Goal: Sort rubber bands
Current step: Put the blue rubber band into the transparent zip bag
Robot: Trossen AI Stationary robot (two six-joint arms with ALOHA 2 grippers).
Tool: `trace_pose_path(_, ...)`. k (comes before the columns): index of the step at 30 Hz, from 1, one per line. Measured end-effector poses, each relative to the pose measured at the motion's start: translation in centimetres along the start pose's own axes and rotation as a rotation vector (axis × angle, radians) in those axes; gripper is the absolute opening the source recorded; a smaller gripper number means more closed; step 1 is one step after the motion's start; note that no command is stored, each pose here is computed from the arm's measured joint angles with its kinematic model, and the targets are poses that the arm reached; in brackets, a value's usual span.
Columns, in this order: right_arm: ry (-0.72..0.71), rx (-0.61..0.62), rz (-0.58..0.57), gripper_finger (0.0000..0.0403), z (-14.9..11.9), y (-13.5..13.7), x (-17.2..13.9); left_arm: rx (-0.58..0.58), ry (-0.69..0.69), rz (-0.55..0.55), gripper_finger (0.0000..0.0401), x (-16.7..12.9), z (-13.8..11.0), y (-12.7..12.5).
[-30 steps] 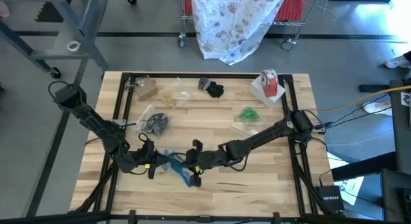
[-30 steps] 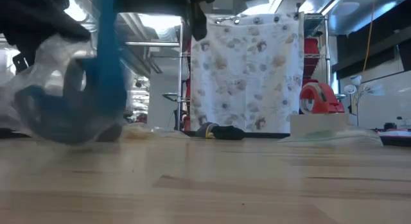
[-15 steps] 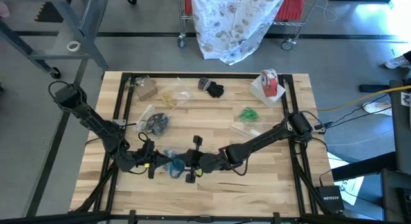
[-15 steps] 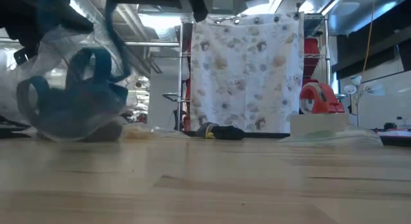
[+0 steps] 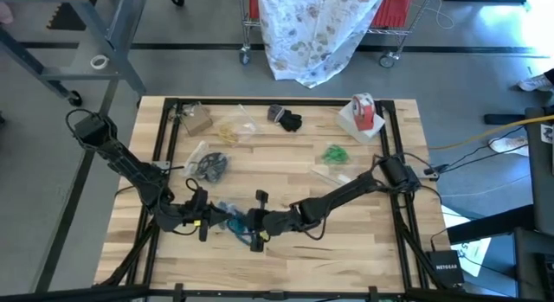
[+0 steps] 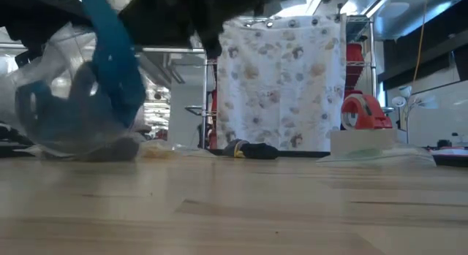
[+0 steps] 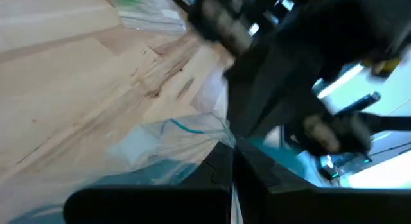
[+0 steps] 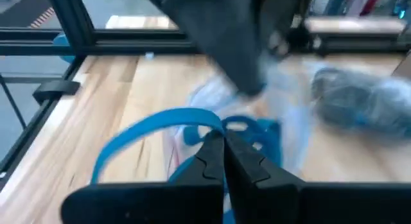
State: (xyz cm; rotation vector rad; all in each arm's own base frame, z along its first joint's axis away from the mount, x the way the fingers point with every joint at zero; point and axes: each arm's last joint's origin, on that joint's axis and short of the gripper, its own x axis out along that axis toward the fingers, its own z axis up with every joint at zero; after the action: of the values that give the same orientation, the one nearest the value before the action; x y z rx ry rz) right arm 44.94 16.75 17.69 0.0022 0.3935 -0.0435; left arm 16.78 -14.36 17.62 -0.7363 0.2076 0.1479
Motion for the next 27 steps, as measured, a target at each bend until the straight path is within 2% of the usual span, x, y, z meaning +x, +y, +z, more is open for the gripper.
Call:
trace_pose_path(3, 0.026, 0.041, -0.040, 0.0002, -1.3, -0.1, 0.8, 0.003, 0.004, -0.010, 0.0000, 0.0, 0.0, -0.1)
trace_pose_path(7, 0.004, 0.079, -0.063, 0.0002, -1.2, -0.8, 1.3, 0.027, 0.020, -0.021, 0.0000, 0.0, 0.0, -0.1)
trace_pose_path(10, 0.001, 0.175, -0.092, 0.0002, -1.1, -1.9, 1.7, 0.036, 0.056, -0.039, 0.0000, 0.2, 0.0, -0.1)
trace_pose_path(12, -0.007, 0.232, -0.163, 0.0002, -1.2, -2.6, 1.8, 0.057, 0.067, -0.039, 0.0000, 0.4, 0.0, 0.0)
trace_pose_path(18, 0.012, 0.342, -0.170, 0.0002, -1.7, -4.0, 2.7, 0.085, 0.085, 0.041, 0.0000, 1.6, -0.9, 1.2)
trace_pose_path(21, 0.027, 0.375, -0.147, 0.0002, -2.2, -4.3, 3.1, 0.067, 0.085, 0.098, 0.0000, 2.5, -1.3, 2.1)
trace_pose_path(27, 0.090, 0.473, -0.181, 0.0002, -3.5, -4.9, 3.5, 0.041, 0.083, 0.167, 0.0000, 3.5, -1.9, 3.3)
